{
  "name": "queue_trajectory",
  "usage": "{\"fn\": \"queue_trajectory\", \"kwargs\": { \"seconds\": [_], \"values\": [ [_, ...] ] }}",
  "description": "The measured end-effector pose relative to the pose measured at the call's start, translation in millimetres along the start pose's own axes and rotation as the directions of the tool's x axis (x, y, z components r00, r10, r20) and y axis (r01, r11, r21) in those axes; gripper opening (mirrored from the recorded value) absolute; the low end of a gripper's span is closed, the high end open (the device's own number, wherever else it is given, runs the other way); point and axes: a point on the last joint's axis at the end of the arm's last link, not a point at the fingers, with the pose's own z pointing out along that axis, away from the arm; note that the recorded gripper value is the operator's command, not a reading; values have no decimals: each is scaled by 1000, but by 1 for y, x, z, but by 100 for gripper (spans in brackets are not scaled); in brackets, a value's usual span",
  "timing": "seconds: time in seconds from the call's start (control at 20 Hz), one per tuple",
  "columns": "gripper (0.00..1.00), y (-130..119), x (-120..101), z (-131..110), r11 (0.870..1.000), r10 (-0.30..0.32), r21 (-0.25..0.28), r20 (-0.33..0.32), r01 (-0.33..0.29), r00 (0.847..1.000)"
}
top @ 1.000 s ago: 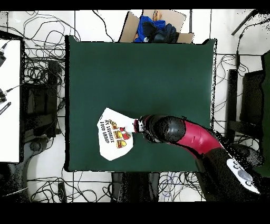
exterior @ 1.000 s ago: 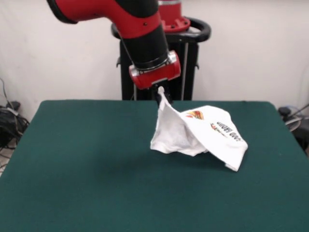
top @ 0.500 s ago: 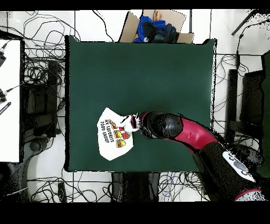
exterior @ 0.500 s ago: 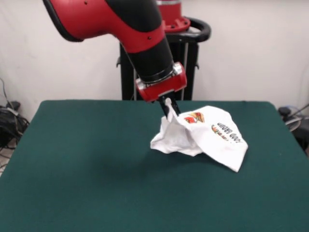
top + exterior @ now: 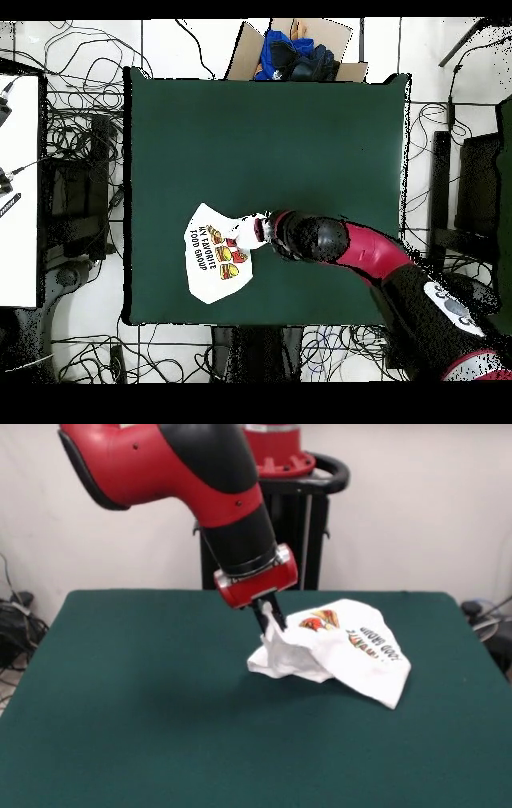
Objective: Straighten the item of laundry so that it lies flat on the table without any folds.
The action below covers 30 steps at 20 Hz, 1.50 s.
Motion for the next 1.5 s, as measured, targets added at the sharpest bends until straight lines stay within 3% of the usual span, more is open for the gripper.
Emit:
{"fn": "queue_trajectory", "kwargs": {
  "seconds": [0.25,0.65,1.5],
  "values": [
    [0,-17,4,4,998,-51,41,3,51,999],
    [0,-45,7,5,994,-74,83,17,72,997],
    [0,-97,12,13,996,-52,75,84,46,995]
  ]
}}
